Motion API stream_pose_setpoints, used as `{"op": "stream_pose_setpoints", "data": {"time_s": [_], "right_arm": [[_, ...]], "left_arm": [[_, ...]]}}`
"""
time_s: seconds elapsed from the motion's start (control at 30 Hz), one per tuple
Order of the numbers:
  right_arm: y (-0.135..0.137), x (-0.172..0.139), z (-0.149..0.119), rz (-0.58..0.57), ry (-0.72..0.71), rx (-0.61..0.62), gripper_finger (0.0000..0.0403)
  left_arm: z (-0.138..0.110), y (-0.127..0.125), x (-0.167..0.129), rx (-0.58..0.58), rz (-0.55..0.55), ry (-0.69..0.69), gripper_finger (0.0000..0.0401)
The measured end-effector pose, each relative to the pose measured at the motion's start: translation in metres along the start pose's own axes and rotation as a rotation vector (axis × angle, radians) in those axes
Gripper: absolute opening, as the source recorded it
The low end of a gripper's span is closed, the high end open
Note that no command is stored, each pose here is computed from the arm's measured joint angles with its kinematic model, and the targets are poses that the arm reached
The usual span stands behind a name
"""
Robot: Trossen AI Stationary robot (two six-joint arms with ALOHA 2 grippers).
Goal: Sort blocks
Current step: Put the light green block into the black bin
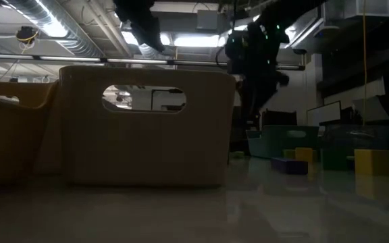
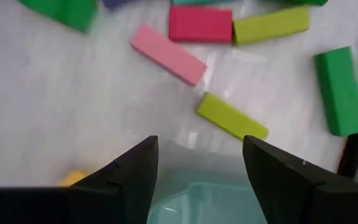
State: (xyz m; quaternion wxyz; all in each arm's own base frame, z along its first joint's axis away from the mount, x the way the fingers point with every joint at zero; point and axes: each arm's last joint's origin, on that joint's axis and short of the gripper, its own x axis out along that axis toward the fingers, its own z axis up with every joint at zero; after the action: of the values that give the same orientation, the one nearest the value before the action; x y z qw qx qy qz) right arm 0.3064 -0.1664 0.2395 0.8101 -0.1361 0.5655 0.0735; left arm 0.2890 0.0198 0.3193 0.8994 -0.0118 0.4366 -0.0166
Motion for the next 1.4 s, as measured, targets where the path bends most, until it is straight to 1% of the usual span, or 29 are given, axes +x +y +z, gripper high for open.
{"op": "stream_pose_setpoints", "data": {"time_s": [0.13,0.23,0.37,0.47,0.67,0.77,0.87,1.0,1.07,1.23,1.4], "right_arm": [[0.001,0.021,-0.008,-0.086,0.013,-0.117,0.0234],[0.004,0.029,-0.013,-0.101,0.028,-0.19,0.0234],[0.005,0.034,-0.014,-0.108,0.014,-0.226,0.0234],[0.005,0.035,-0.011,-0.134,-0.008,-0.266,0.0234],[0.013,0.037,0.004,-0.16,-0.041,-0.426,0.0234],[0.02,0.038,0.01,-0.163,-0.034,-0.504,0.0234],[0.025,0.041,0.015,-0.172,-0.015,-0.557,0.0234],[0.026,0.054,0.014,-0.156,0.027,-0.562,0.0234],[0.024,0.064,0.012,-0.155,0.075,-0.556,0.0234],[0.02,0.084,0.008,-0.203,0.193,-0.548,0.0234],[0.019,0.095,0.006,-0.186,0.207,-0.548,0.0234]], "left_arm": [[-0.01,0.011,0.002,-0.011,0.028,-0.054,0.0194],[-0.017,0.018,0.009,-0.03,0.044,-0.05,0.0194],[-0.028,0.026,0.019,-0.043,0.059,-0.017,0.0194],[-0.036,0.032,0.025,-0.06,0.069,-0.002,0.0194],[-0.042,0.037,0.032,-0.073,0.083,-0.025,0.0194],[-0.041,0.037,0.033,-0.073,0.083,-0.03,0.0194],[-0.042,0.037,0.033,-0.073,0.082,-0.03,0.0194],[-0.041,0.037,0.033,-0.077,0.082,-0.031,0.0194],[-0.041,0.037,0.033,-0.085,0.081,-0.032,0.0194],[-0.041,0.037,0.033,-0.098,0.081,-0.031,0.0194],[-0.042,0.037,0.033,-0.098,0.081,-0.031,0.0194]]}}
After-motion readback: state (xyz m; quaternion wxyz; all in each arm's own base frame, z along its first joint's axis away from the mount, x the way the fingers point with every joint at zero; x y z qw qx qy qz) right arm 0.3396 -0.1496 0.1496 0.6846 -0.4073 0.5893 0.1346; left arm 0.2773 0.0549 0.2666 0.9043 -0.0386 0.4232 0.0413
